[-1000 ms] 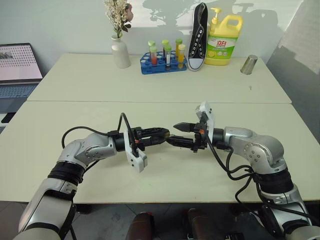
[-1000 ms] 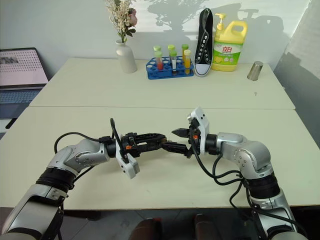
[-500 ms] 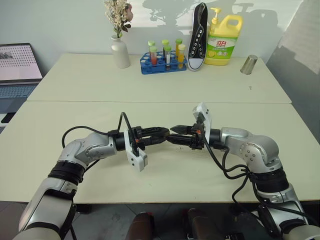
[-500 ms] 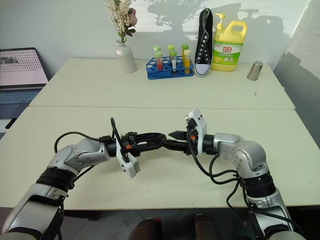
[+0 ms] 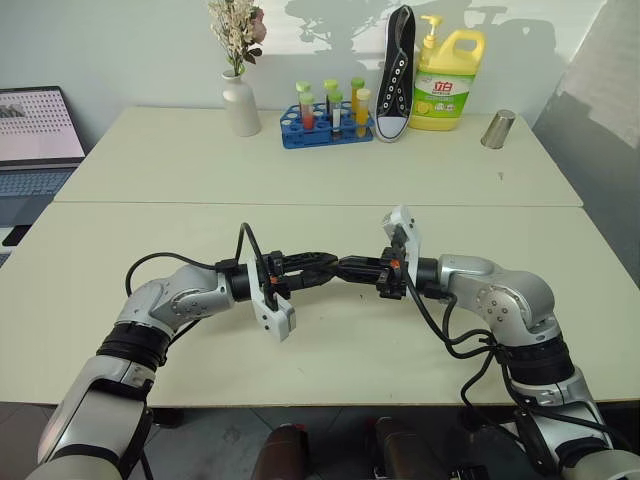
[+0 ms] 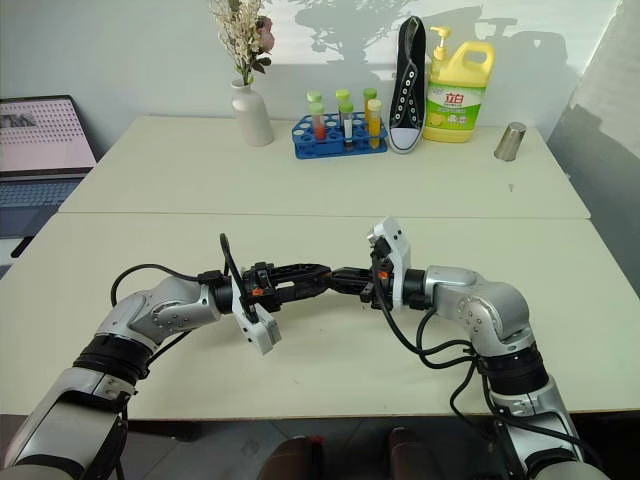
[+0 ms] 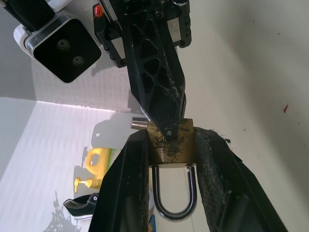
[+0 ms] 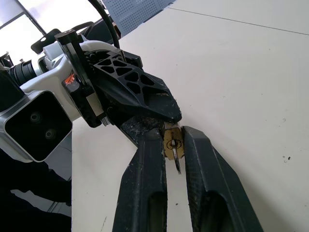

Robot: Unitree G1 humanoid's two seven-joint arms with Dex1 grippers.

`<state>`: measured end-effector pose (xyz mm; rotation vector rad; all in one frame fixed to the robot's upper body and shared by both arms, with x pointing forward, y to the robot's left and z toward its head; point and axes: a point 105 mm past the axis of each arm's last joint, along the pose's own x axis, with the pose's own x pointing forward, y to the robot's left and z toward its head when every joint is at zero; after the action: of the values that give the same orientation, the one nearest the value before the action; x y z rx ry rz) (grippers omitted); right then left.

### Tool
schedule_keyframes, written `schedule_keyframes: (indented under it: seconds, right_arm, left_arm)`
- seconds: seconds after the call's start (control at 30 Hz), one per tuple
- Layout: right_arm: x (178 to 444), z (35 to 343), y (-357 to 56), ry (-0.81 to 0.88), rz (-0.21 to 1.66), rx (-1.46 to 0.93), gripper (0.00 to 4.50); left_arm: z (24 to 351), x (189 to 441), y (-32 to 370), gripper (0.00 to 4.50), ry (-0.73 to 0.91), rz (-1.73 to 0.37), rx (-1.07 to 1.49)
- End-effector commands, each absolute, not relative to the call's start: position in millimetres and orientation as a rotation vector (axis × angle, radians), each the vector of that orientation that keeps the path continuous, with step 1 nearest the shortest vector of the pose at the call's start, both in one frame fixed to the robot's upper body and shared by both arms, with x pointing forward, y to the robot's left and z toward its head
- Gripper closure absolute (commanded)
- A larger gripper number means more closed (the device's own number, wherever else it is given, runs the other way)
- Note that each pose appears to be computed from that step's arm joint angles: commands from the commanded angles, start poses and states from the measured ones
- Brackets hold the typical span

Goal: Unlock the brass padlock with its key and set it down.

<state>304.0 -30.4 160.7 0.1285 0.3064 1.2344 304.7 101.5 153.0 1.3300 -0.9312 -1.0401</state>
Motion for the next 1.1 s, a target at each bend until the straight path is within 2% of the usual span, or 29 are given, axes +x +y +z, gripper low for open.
schedule_keyframes:
  seconds: [0.03,0.07,0.13,0.43,0.57,0.67,0.83,0.97,1.03,1.1]
  right_arm:
    - [305,176,-29,0.246,1.254,0.109,4.34]
    - [305,176,-29,0.245,1.255,0.109,4.34]
    - [305,176,-30,0.245,1.252,0.109,4.34]
    - [311,174,-37,0.237,1.212,0.104,4.34]
    - [317,172,-47,0.232,1.171,0.090,4.34]
    - [319,172,-56,0.222,1.149,0.057,4.34]
    - [312,178,-65,0.183,1.156,-0.018,4.34]
    - [307,181,-68,0.162,1.162,-0.057,4.34]
    - [304,184,-67,0.150,1.173,-0.068,4.34]
    - [298,188,-66,0.130,1.195,-0.081,4.34]
  left_arm:
    - [158,299,99,3.53,-0.950,-1.063,1.258]
    - [158,299,99,3.53,-0.947,-1.065,1.248]
    - [159,298,100,2.80,-0.941,-1.069,1.237]
    - [157,289,107,0.03,-0.931,-1.087,1.234]
    - [164,285,115,0.00,-0.910,-1.069,1.222]
    - [166,280,121,0.64,-0.888,-1.087,1.232]
    - [189,293,137,2.32,-0.776,-1.004,1.113]
    - [205,298,139,3.61,-0.770,-0.984,1.068]
    - [209,307,137,4.31,-0.680,-0.984,0.925]
    - [199,317,131,4.50,-0.502,-1.042,0.749]
